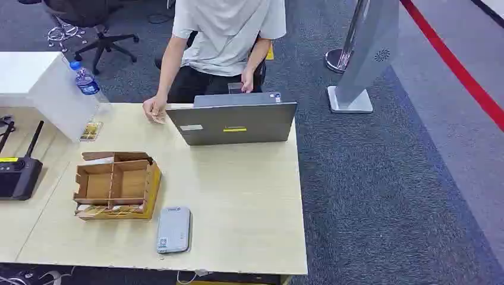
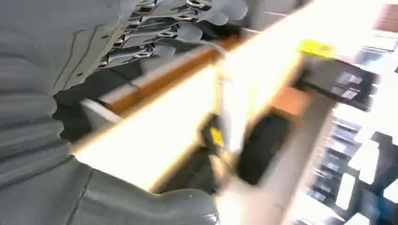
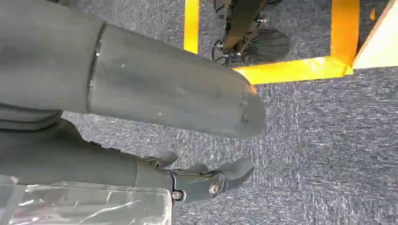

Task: Pass the card to the sensor for recognition and then transmit it.

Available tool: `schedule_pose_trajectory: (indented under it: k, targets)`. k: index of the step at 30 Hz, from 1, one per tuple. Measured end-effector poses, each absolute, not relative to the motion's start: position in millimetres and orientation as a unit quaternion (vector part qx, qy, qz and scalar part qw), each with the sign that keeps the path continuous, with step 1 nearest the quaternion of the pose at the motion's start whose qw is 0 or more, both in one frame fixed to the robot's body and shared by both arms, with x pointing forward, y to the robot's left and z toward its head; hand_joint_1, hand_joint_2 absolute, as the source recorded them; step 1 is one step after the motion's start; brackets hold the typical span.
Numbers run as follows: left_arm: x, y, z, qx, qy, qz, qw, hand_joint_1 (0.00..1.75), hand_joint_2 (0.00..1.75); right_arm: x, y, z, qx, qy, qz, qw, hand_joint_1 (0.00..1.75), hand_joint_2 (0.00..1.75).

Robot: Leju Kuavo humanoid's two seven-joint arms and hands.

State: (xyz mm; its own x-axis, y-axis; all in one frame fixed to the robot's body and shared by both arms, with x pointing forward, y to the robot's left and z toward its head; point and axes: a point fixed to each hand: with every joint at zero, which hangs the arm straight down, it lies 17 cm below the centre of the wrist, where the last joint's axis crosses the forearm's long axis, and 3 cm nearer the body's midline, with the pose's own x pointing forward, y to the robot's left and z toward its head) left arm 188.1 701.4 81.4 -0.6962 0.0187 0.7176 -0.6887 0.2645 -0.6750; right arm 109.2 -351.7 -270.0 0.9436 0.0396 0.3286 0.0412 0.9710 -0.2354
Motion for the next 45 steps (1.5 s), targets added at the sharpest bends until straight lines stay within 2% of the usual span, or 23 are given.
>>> schedule_pose_trajectory:
  k: [8,20,32,45]
  targets:
    - [227.8,693.3,189.4,0.241,-0.807,0.462,0.280,0.00,1.75,110.8,-350.4,-270.3,-0.121,-0.164,0.017,0.979,0.00,0.00]
    - [340.1,630.4,305.0,0.253,-0.865,0.267,0.341,0.00,1.75,120.9,-345.7,-269.0,-0.117,-0.170,0.041,0.978,0.00,0.00]
    - [455.0,531.4,374.3,0.243,-0.876,0.065,0.412,0.00,1.75,134.7,-338.6,-266.8,-0.108,-0.178,0.061,0.976,0.00,0.00]
    - [536.0,420.7,415.7,0.283,-0.831,-0.152,0.454,0.00,1.75,149.1,-332.5,-264.2,-0.102,-0.183,0.088,0.974,0.00,0.00]
